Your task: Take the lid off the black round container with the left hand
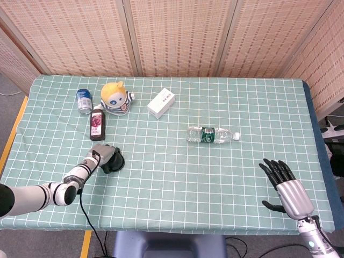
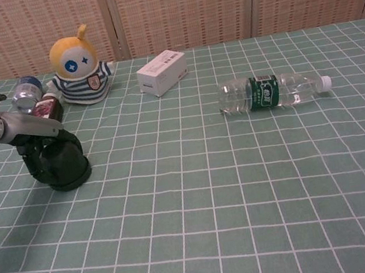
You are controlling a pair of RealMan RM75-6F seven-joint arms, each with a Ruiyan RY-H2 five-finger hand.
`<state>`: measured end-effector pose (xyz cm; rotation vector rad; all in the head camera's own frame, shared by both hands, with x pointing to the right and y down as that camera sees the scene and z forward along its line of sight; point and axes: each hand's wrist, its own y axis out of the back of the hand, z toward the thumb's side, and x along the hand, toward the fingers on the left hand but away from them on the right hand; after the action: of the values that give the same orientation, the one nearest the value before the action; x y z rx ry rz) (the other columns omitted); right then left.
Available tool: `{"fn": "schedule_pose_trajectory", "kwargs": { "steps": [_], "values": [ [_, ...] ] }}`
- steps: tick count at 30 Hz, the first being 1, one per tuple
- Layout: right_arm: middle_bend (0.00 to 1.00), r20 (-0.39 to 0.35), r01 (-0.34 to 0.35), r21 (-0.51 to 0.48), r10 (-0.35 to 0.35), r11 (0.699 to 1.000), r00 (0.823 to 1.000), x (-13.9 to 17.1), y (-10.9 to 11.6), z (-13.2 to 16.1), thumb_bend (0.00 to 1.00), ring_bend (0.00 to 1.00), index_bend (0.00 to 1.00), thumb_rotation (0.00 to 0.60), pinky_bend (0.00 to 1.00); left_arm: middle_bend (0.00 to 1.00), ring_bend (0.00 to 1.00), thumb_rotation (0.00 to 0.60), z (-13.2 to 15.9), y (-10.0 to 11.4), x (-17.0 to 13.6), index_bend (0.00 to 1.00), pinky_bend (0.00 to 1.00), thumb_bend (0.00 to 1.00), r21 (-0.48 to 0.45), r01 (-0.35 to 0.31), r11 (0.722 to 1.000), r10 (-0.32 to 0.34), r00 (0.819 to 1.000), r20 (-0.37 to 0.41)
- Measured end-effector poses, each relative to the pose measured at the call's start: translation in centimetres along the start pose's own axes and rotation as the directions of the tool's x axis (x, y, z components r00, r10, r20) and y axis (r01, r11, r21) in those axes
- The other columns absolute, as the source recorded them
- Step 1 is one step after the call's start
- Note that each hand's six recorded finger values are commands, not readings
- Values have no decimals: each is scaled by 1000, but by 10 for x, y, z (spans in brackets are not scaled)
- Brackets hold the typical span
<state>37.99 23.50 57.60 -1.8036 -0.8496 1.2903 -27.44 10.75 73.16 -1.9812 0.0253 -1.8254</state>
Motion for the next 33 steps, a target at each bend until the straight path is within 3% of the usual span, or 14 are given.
{"fn": "schedule_pose_trajectory", "kwargs": {
  "steps": [6,12,17,20,23,25,29,33],
  "values": [
    [0,1,-2,-4,2,1000,1000,0,0,0,0,0,0,600,0,398,280,600,-1,0,0,426,457,311,32,-22,999,22,1000,-8],
    [0,0,-1,-7,1,1000,1000,0,1,1,0,0,0,600,0,484,368,600,-1,-2,-1,502,529,311,82,-40,996,41,999,-12],
    [0,-1,0,-11,0,1000,1000,0,1,2,0,0,0,600,0,613,453,600,1,-2,-3,620,595,317,90,-59,994,60,998,-3],
    [0,-1,1,-13,-1,1000,1000,1,2,2,0,0,0,600,0,644,481,600,0,1,-7,647,559,332,73,-80,994,79,997,7],
    [0,-4,-1,-15,1,1000,1000,1,1,2,0,0,0,600,0,653,501,600,0,4,-11,648,390,344,32,-113,993,112,993,26],
    [0,-6,-2,-19,1,1000,1000,1,1,3,0,0,0,600,0,672,512,600,0,7,-15,665,352,344,-12,-144,989,144,988,45],
    [0,-8,0,-22,0,1000,1000,1,2,4,0,0,0,600,0,700,527,600,-4,13,-24,691,345,344,-139,-196,971,209,975,82],
    [0,-11,-3,-20,3,1000,1000,2,1,5,0,0,0,600,0,722,532,600,-12,23,-35,708,346,345,-308,-227,924,271,956,110]
  ]
}}
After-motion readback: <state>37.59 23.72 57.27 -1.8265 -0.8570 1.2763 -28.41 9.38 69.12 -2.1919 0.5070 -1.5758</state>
